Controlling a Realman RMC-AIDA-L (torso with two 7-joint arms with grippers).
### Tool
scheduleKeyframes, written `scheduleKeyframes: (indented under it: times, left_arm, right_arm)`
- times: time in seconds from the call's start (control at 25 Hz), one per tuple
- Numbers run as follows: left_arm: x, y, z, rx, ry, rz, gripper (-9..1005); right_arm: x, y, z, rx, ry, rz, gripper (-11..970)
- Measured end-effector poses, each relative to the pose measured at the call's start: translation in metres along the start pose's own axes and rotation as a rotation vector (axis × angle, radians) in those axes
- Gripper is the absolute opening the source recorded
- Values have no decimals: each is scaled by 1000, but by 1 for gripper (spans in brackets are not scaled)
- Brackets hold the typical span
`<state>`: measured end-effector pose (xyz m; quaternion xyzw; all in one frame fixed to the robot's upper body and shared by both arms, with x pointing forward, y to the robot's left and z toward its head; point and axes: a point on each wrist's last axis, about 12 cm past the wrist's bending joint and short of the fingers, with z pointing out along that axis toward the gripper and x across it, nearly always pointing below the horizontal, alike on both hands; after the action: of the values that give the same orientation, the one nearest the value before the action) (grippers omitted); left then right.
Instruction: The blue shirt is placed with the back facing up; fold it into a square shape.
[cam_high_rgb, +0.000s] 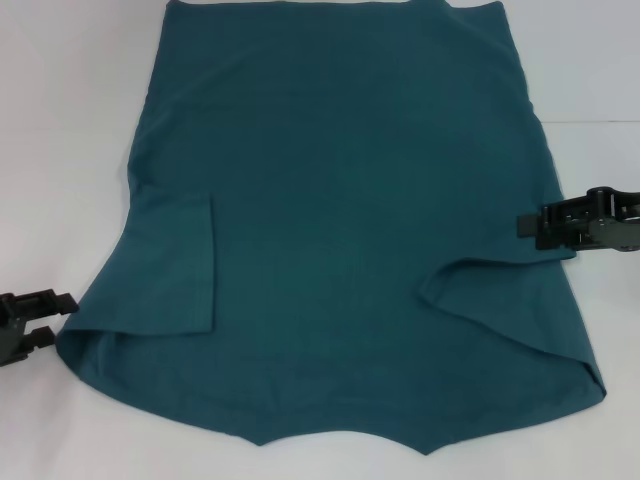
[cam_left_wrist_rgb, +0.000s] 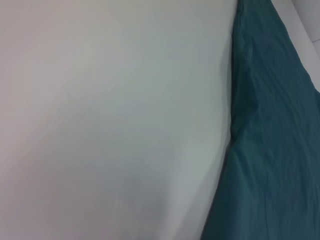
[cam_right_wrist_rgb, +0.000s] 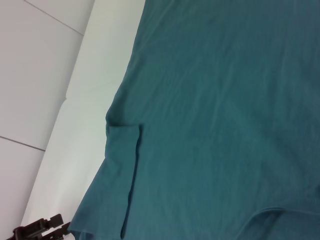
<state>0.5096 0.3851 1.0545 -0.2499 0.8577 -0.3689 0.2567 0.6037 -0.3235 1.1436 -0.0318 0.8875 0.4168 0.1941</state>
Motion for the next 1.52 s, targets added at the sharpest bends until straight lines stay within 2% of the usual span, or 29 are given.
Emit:
scheduleKeyframes:
  times: [0.72, 1.08, 1.52]
  left_arm:
    - [2, -6, 11, 12, 35, 21, 610]
    - [4, -18, 11, 102, 66, 65, 610]
    - [-2, -13, 9, 25, 54, 128, 610]
  right_arm:
    - [1, -1, 0, 1, 0, 4, 498]
    - [2, -3, -1, 6, -6, 8, 498]
    - [5, -8, -5, 13, -16, 21, 499]
